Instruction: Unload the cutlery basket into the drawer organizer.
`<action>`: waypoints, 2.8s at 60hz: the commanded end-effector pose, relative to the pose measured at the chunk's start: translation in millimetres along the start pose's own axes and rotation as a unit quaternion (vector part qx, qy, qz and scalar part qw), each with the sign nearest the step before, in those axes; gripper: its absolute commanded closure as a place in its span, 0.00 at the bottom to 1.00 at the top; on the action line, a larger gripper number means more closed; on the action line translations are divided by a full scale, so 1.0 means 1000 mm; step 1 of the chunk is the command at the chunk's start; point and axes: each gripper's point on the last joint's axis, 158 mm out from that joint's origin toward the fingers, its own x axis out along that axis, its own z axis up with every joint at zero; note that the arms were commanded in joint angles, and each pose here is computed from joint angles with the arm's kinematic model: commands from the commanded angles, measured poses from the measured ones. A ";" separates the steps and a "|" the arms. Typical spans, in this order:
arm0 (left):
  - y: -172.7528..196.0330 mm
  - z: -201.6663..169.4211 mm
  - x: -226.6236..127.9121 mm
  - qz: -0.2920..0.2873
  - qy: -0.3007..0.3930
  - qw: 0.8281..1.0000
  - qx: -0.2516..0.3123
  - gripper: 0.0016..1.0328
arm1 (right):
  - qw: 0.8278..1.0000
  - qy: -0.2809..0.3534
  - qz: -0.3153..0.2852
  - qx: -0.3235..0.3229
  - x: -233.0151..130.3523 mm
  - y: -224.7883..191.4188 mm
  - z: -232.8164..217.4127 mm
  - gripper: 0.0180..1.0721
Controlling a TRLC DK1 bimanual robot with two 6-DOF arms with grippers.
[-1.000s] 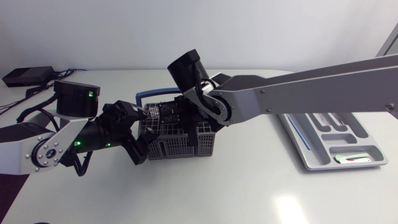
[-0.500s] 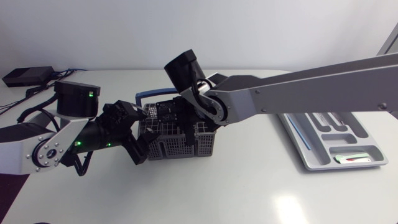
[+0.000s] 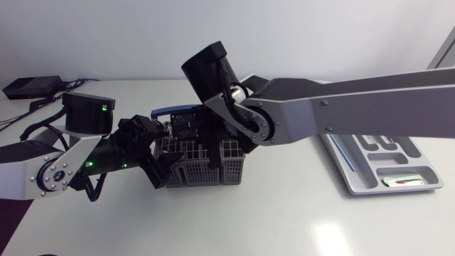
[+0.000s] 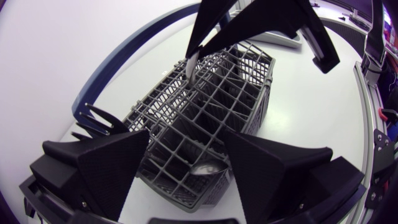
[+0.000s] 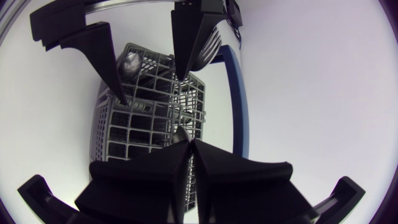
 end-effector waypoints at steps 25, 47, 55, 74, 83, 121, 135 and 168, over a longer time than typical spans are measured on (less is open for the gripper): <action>-0.002 0.004 -0.001 0.003 -0.014 1.000 -0.003 0.05 | 0.999 0.014 -0.030 -0.009 -0.010 0.012 -0.002 0.90; -0.014 0.016 -0.007 -0.024 -0.040 0.999 0.003 0.05 | 0.996 0.043 -0.074 0.008 -0.004 0.021 -0.012 0.90; -0.025 0.029 -0.015 -0.043 -0.062 0.997 0.010 0.05 | 0.996 0.045 -0.079 0.015 -0.002 0.024 -0.015 0.90; -0.054 0.028 -0.011 -0.087 -0.056 0.995 0.015 0.05 | 0.995 0.041 -0.088 0.039 0.000 0.025 -0.018 0.90; -0.051 0.024 -0.004 -0.086 -0.050 0.995 0.004 0.23 | 0.994 0.040 -0.090 0.040 -0.001 0.024 -0.018 0.90; -0.025 0.009 0.044 -0.076 -0.025 0.995 -0.060 0.76 | 0.993 0.028 -0.103 0.050 -0.007 0.013 -0.011 0.90; -0.026 0.004 0.049 -0.079 -0.018 0.995 -0.062 0.76 | 0.989 0.022 -0.133 0.059 -0.015 0.004 -0.009 0.90; -0.027 0.000 0.056 -0.074 -0.005 0.995 -0.060 0.76 | 0.978 -0.014 -0.204 0.035 -0.055 -0.014 0.012 0.90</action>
